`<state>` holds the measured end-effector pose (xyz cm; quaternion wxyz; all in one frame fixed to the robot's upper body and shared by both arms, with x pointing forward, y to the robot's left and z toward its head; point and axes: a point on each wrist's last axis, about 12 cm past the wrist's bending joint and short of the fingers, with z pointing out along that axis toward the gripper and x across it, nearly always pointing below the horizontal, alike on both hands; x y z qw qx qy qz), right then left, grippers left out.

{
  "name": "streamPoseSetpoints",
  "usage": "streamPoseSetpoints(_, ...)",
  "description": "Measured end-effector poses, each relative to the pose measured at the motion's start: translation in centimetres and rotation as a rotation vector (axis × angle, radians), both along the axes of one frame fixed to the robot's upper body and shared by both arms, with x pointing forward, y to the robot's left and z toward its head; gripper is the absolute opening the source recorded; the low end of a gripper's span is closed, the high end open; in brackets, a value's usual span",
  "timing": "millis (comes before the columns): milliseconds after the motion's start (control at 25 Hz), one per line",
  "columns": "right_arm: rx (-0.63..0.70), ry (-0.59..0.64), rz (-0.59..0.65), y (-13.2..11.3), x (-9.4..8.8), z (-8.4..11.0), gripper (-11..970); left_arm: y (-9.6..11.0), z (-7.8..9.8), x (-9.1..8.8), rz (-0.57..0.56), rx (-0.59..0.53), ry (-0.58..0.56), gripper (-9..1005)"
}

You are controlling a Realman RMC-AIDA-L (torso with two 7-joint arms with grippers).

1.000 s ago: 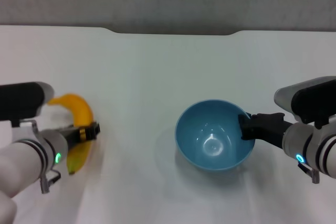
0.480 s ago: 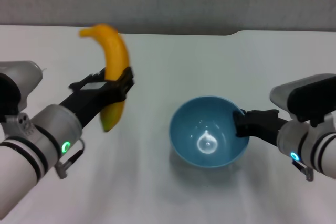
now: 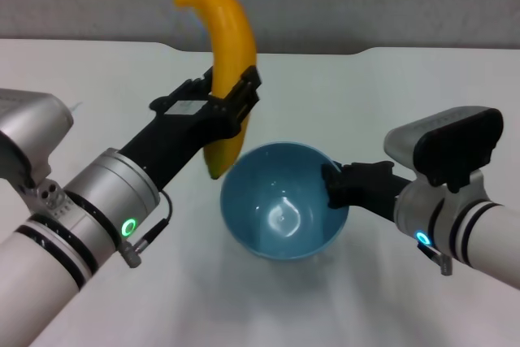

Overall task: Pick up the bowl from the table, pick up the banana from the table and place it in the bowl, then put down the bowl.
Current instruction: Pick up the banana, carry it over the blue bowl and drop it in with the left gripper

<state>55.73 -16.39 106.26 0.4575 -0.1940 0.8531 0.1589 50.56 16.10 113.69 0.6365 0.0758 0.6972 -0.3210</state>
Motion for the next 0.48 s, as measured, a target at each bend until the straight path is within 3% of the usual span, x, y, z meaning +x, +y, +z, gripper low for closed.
streamPoseSetpoints(480,0.032,-0.046,0.091,2.7,-0.7,1.7,45,-0.5,-2.2,0.4,-0.139,-0.115,-0.072,524)
